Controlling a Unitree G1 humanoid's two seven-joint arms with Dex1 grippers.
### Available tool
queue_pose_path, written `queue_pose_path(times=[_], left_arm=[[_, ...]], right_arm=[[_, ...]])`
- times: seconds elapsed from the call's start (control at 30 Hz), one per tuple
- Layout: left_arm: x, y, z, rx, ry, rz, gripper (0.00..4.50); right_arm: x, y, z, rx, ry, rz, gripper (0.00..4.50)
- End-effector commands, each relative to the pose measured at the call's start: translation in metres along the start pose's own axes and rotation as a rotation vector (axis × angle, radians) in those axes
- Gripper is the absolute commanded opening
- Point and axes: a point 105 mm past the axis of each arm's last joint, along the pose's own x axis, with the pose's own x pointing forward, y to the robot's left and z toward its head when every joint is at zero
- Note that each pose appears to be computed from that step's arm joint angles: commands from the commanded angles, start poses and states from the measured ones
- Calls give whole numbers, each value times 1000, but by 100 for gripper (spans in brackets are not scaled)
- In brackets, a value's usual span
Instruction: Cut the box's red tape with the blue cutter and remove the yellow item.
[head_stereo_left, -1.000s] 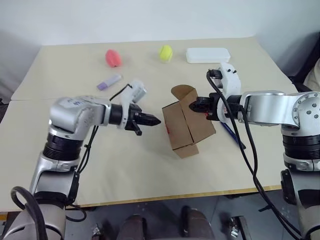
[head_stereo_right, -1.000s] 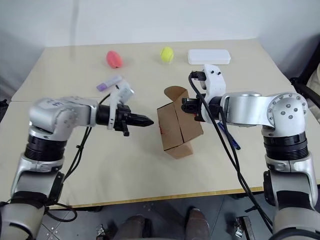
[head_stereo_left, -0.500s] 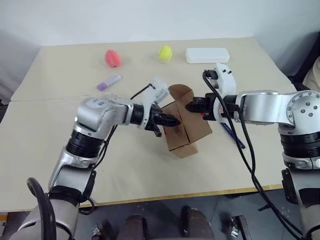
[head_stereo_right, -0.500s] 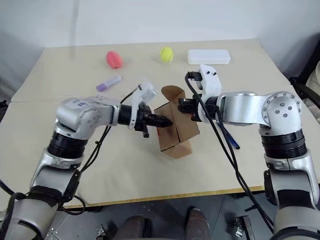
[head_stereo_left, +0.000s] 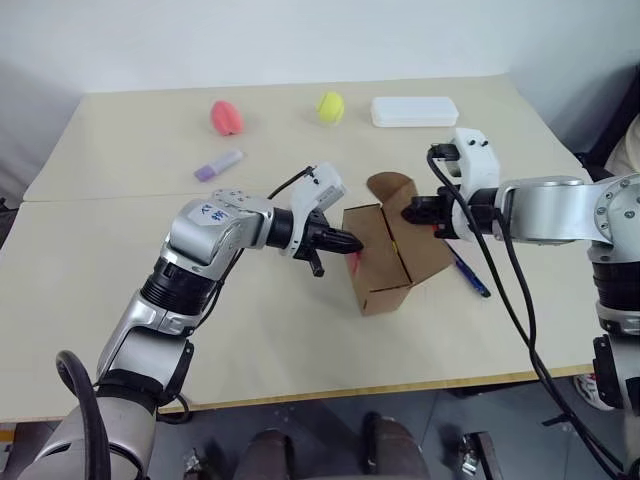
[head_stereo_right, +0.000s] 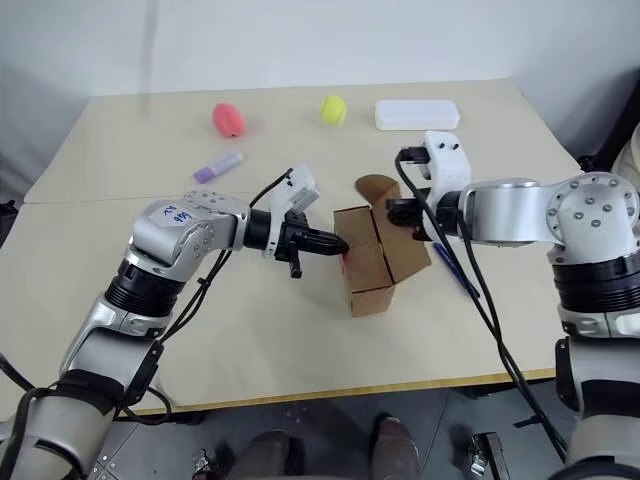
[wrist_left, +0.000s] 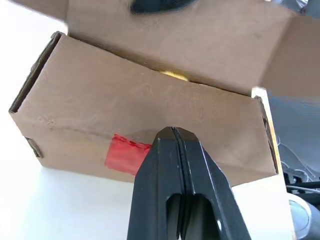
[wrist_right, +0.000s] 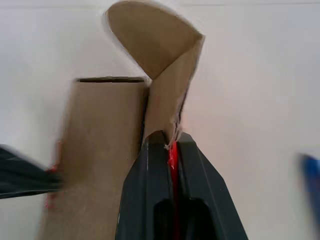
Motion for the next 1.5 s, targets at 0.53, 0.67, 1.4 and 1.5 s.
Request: queue_pose_path(times=[0.53, 0.67, 1.4, 1.5], left_arm=[[-15, -7, -64, -83, 215, 28, 0], [-27, -8, -75, -95, 262, 51, 0], [-46, -24, 32, -124, -152, -119, 0], [-29, -28, 31, -78, -106, -138, 0]], right_arm=[[7, -54, -40, -72, 152, -141, 6], [8, -55, -45, -77, 175, -117, 6], [17, -34, -45, -112, 175, -23, 6], [18, -33, -45, -115, 171, -22, 6]])
